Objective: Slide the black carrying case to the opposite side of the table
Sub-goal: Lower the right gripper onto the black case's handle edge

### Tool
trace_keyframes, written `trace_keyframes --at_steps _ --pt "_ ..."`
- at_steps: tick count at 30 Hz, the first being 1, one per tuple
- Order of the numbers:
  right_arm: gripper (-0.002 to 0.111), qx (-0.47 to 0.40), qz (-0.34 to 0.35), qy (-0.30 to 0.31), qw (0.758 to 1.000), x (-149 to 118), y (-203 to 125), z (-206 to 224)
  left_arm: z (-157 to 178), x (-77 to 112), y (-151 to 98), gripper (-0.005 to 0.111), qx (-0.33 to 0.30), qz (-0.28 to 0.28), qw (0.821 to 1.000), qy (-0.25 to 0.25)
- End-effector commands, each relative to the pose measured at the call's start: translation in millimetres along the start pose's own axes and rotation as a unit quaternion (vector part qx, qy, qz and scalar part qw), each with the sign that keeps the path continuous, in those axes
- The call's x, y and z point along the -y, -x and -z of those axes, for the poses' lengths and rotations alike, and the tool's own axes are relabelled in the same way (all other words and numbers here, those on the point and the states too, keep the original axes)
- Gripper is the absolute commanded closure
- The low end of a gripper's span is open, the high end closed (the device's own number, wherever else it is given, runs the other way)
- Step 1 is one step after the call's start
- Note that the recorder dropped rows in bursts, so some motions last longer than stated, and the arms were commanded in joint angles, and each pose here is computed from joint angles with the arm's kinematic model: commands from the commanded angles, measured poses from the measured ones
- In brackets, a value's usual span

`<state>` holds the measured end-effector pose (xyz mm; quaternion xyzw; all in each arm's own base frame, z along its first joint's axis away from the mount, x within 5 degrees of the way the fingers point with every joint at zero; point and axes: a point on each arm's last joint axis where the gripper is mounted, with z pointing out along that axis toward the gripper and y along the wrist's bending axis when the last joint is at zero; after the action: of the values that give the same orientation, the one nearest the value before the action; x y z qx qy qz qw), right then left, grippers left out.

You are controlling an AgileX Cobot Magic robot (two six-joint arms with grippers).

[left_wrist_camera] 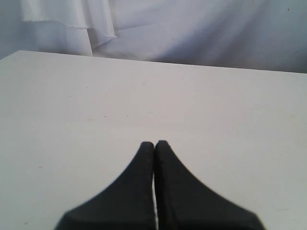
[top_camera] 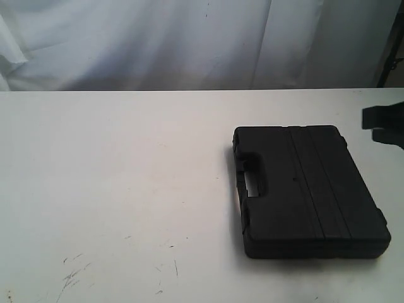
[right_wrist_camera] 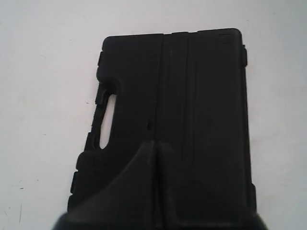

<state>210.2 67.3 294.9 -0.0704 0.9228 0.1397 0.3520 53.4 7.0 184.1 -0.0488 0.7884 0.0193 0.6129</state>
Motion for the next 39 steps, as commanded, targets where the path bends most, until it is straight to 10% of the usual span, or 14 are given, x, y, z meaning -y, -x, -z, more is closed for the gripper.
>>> trace_keyframes --at_steps 1,23,39 --pt "0.108 -0.023 0.016 0.021 0.999 -16 18 -18 0 0.3 -1 0.107 0.002 0.001 1.0 -0.003" --pt "0.108 -0.199 0.074 0.006 0.977 -108 60 -153 0 0.3 -1 0.107 0.002 0.001 1.0 -0.003" --pt "0.108 -0.309 0.006 -0.067 0.949 -117 58 -230 0 0.3 -1 0.107 0.002 0.001 1.0 -0.003"
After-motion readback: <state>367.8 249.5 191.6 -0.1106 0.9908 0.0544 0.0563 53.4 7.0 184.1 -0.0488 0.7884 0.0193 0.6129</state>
